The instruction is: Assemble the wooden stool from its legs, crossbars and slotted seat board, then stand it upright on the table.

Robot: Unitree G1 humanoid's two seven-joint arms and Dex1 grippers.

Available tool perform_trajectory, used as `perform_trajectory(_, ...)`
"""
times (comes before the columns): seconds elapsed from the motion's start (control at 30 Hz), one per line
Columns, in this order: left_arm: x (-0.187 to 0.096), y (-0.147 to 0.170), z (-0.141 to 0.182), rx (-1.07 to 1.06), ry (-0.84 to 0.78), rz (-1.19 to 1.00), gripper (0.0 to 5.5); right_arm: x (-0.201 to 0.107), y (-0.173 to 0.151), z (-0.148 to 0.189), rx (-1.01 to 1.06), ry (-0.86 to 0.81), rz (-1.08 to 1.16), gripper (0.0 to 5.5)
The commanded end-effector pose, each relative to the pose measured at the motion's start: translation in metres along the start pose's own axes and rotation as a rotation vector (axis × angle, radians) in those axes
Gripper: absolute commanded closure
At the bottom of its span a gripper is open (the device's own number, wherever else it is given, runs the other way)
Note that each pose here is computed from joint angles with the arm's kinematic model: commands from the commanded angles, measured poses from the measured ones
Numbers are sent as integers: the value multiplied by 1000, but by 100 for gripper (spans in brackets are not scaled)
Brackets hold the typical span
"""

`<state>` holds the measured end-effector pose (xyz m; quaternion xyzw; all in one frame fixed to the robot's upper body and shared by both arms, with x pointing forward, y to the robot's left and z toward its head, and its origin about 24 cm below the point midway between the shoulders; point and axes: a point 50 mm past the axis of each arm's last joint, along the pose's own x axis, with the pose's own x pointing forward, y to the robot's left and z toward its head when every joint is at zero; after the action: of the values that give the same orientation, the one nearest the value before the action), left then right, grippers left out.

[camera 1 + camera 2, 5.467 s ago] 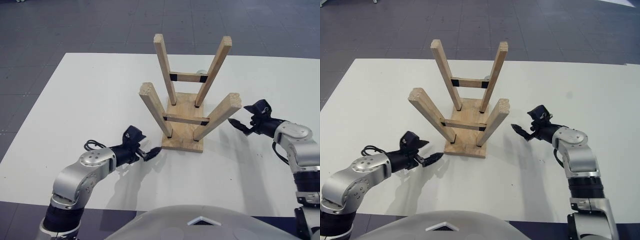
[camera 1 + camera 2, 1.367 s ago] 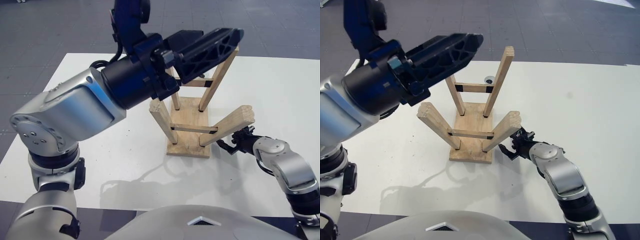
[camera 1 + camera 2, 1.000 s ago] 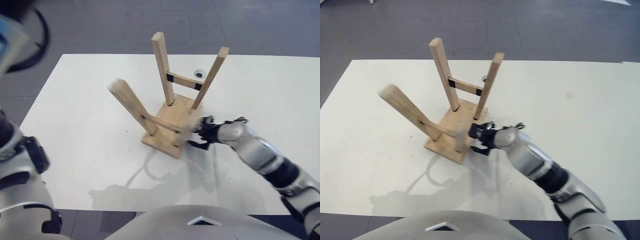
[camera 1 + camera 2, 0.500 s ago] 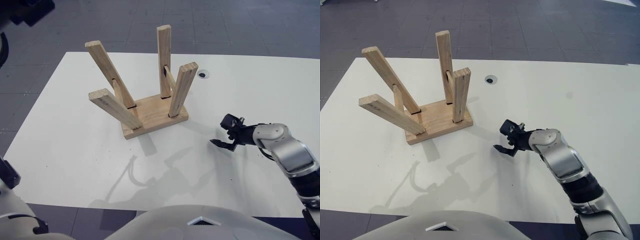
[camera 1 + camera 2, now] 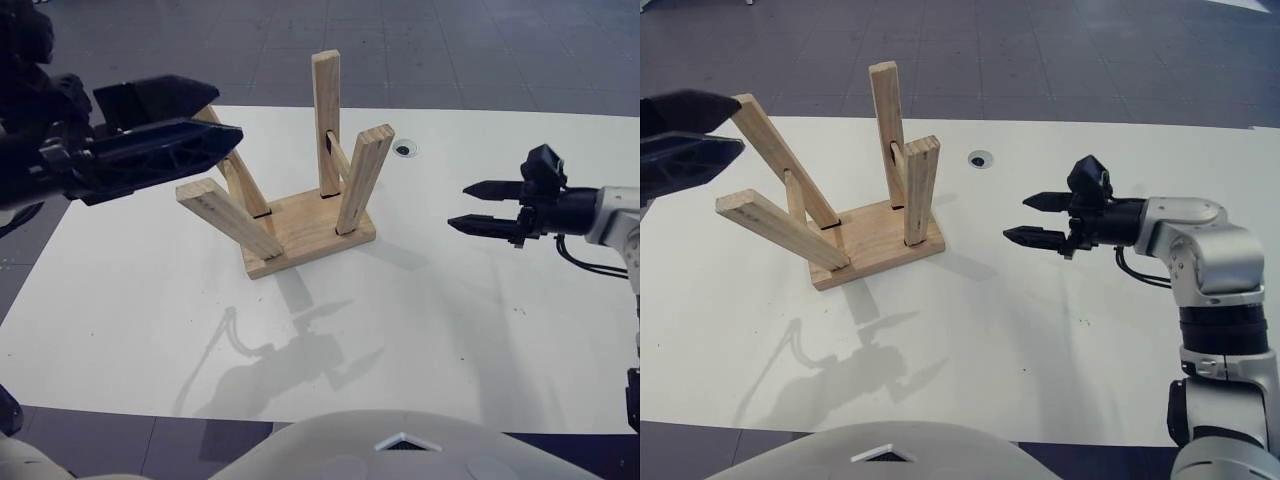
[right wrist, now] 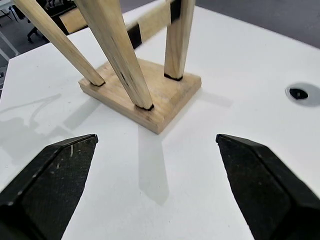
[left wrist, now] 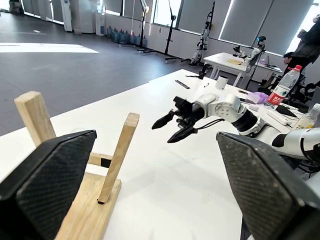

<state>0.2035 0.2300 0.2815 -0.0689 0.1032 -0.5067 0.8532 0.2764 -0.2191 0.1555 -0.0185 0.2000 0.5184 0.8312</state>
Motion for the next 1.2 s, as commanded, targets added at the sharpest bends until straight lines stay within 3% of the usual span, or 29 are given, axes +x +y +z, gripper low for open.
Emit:
perform_trajectory(0.03, -2, 12, -12, -26, 45, 3, 103, 0, 11, 26, -11, -85, 82, 112)
perform_trajectory(0.5, -7, 37, -43, -81, 151, 2, 103, 41, 13, 71, -124, -142, 257, 112)
perform_trajectory(1.2, 5, 55, -63, -70, 238, -14, 103, 95, 24, 84, -204, -149, 406, 112)
